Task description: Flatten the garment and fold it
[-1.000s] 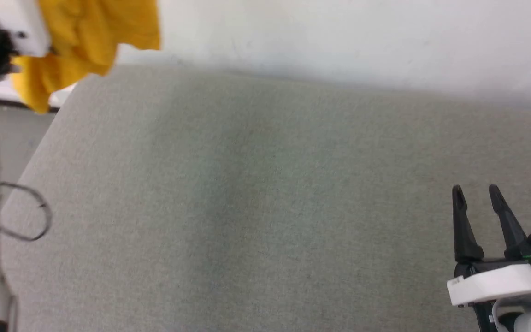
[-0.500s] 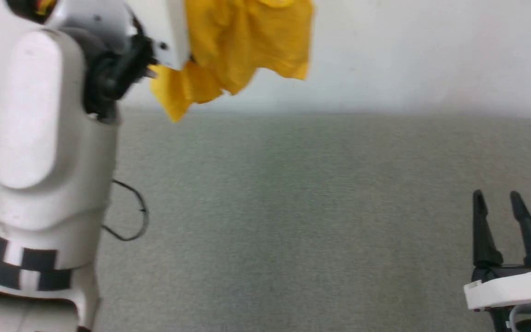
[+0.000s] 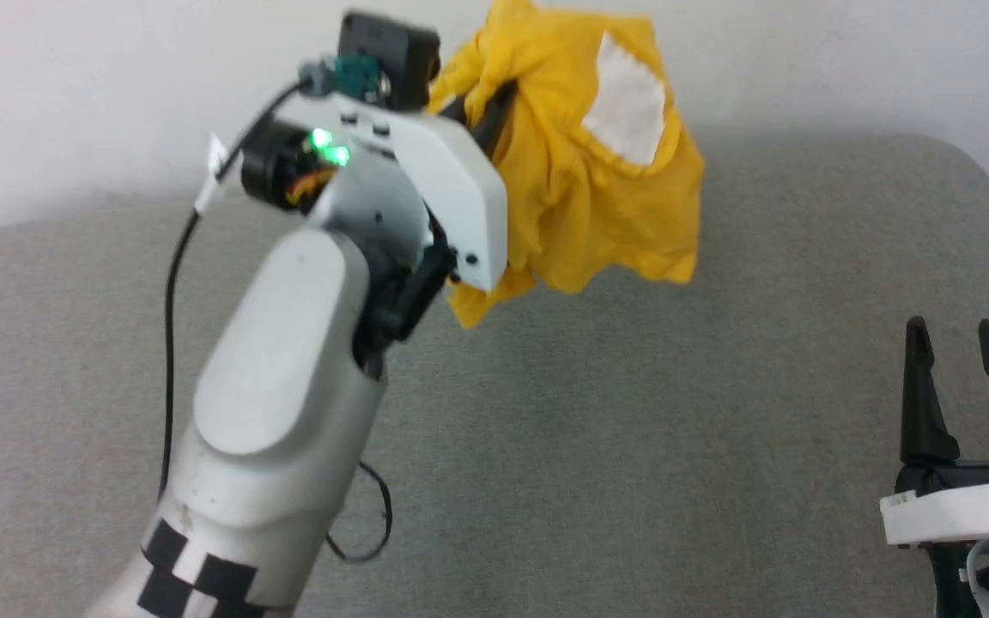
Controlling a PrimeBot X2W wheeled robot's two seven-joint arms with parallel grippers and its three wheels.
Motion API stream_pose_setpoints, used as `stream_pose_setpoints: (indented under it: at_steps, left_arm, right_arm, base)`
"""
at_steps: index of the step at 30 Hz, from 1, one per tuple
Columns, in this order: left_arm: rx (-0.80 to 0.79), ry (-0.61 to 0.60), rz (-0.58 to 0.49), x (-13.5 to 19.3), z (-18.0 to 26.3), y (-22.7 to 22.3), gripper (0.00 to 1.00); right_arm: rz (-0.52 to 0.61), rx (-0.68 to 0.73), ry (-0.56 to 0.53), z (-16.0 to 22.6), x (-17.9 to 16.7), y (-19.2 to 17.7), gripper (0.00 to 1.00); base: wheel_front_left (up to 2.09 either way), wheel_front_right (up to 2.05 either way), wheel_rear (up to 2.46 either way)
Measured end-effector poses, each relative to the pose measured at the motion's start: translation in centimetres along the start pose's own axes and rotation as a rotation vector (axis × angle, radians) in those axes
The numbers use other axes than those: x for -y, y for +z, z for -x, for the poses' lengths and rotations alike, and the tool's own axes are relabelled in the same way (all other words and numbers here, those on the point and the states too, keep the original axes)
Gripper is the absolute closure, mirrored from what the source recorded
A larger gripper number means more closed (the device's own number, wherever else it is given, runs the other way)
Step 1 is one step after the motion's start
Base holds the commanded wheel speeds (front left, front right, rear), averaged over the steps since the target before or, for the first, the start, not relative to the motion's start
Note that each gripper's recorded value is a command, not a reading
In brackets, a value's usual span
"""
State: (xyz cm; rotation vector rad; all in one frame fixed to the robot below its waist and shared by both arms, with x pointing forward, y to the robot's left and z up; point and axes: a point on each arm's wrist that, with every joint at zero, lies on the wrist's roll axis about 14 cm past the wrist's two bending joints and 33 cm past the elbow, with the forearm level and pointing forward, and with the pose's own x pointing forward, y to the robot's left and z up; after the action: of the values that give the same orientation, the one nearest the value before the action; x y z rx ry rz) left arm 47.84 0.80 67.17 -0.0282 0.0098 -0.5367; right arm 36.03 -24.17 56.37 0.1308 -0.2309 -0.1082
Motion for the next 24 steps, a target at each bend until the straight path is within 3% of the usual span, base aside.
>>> stream_pose_setpoints:
  at_steps: [6,12,18,19,21,22,23,24]
  left_arm:
    - [-0.189,-0.019,0.006,1.7,-1.3,-10.2,1.00]
    - [-0.459,-0.030,0.012,2.7,0.2,-20.6,1.00]
    - [-0.581,-0.022,0.028,2.6,1.3,-25.1,1.00]
    - [-0.580,-0.022,0.035,2.7,1.3,-25.2,0.93]
    - [-0.564,-0.021,0.045,2.7,1.3,-25.0,0.53]
    - [-0.551,-0.020,0.047,2.7,1.2,-24.8,0.08]
    - [-0.537,-0.018,0.050,2.7,1.1,-24.4,0.00]
    - [-0.515,-0.016,0.055,2.6,0.9,-23.8,0.00]
  right_arm:
    - [0.012,-0.036,-0.038,0.3,1.2,-1.2,0.00]
    - [0.015,-0.063,-0.059,0.1,1.9,-2.3,0.00]
    - [0.016,-0.088,-0.069,0.0,2.2,-3.2,0.00]
    - [0.014,-0.092,-0.070,0.0,2.2,-3.4,0.00]
    - [0.008,-0.094,-0.068,0.0,2.1,-3.6,0.00]
    - [0.005,-0.095,-0.067,0.1,2.0,-3.6,0.00]
    - [0.003,-0.095,-0.066,0.1,2.0,-3.6,0.00]
    - [0.002,-0.093,-0.064,0.1,1.9,-3.5,0.00]
  base:
    - [0.00,0.00,0.00]
    - [0.00,0.00,0.00]
    - [0.00,0.00,0.00]
    - [0.00,0.00,0.00]
    - [0.00,0.00,0.00]
    - [0.00,0.00,0.00]
    - [0.00,0.00,0.00]
    - [0.00,0.00,0.00]
